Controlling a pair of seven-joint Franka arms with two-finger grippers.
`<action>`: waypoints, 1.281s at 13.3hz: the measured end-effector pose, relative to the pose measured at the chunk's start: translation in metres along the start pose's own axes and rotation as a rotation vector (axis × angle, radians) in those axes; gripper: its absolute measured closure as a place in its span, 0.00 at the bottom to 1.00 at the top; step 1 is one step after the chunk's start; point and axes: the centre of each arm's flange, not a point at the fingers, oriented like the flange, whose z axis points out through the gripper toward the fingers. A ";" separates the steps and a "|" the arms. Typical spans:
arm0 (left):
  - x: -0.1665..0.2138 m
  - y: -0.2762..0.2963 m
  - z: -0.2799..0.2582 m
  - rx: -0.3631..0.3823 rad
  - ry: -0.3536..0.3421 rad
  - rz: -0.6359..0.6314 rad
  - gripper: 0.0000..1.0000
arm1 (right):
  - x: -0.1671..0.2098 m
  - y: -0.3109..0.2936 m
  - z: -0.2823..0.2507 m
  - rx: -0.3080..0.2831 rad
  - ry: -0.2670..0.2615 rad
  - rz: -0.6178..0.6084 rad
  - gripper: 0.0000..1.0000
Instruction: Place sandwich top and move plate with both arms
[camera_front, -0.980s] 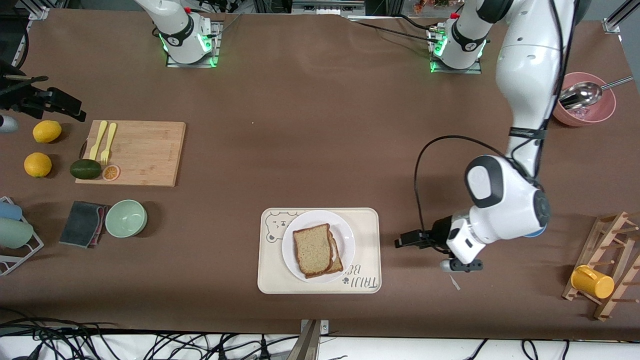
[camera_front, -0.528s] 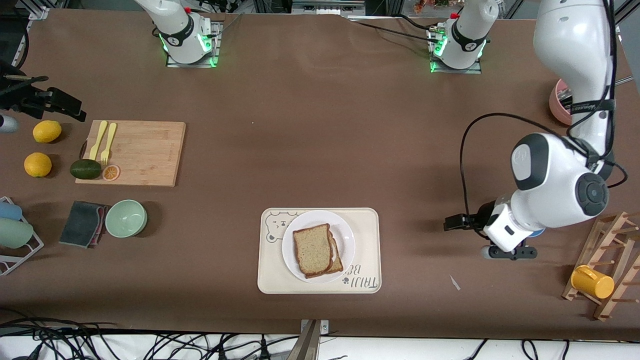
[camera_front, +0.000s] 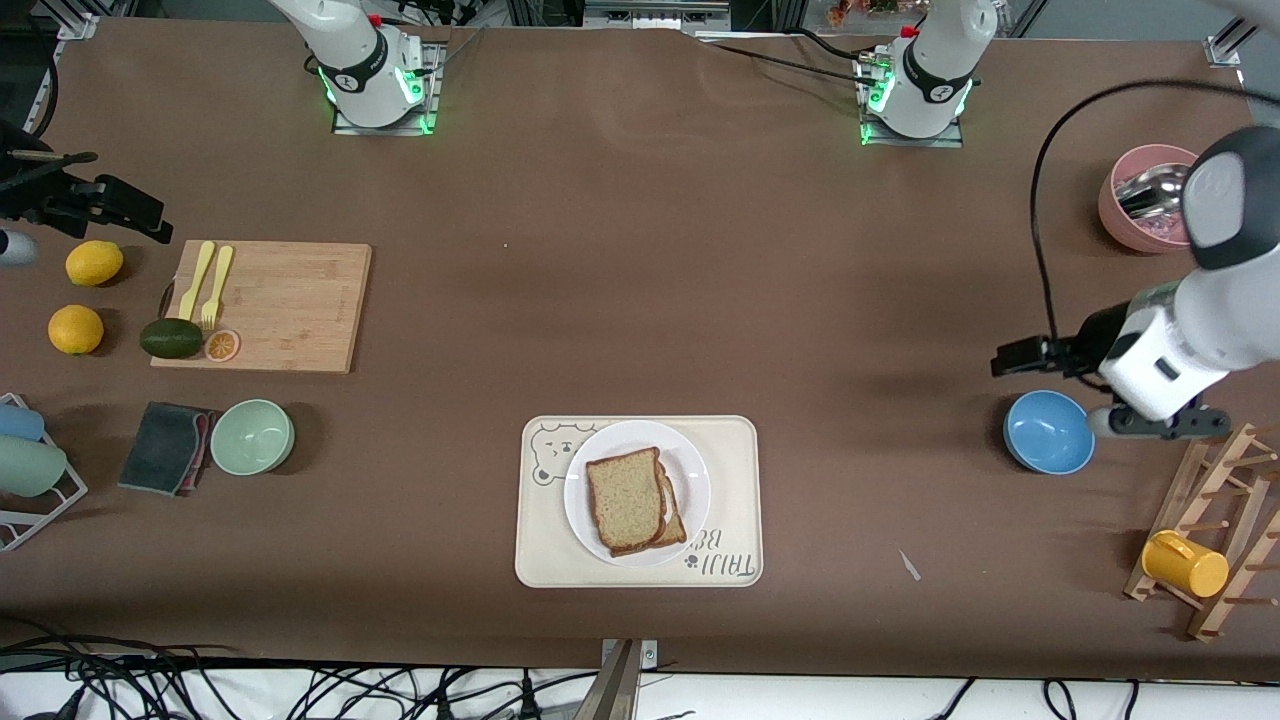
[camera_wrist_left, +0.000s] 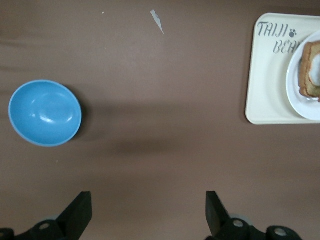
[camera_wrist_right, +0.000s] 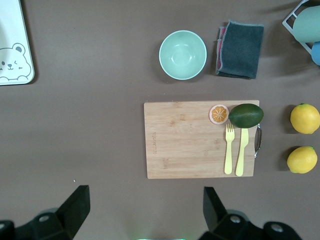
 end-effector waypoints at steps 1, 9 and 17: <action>-0.010 0.003 -0.012 0.000 -0.002 0.006 0.00 | 0.000 0.000 0.000 0.000 0.000 0.000 0.00; -0.048 -0.004 -0.044 -0.003 -0.019 0.001 0.00 | 0.000 0.000 0.000 0.000 0.000 0.000 0.00; -0.066 -0.025 -0.055 0.117 -0.027 -0.012 0.00 | 0.000 -0.001 0.000 0.000 0.000 -0.002 0.00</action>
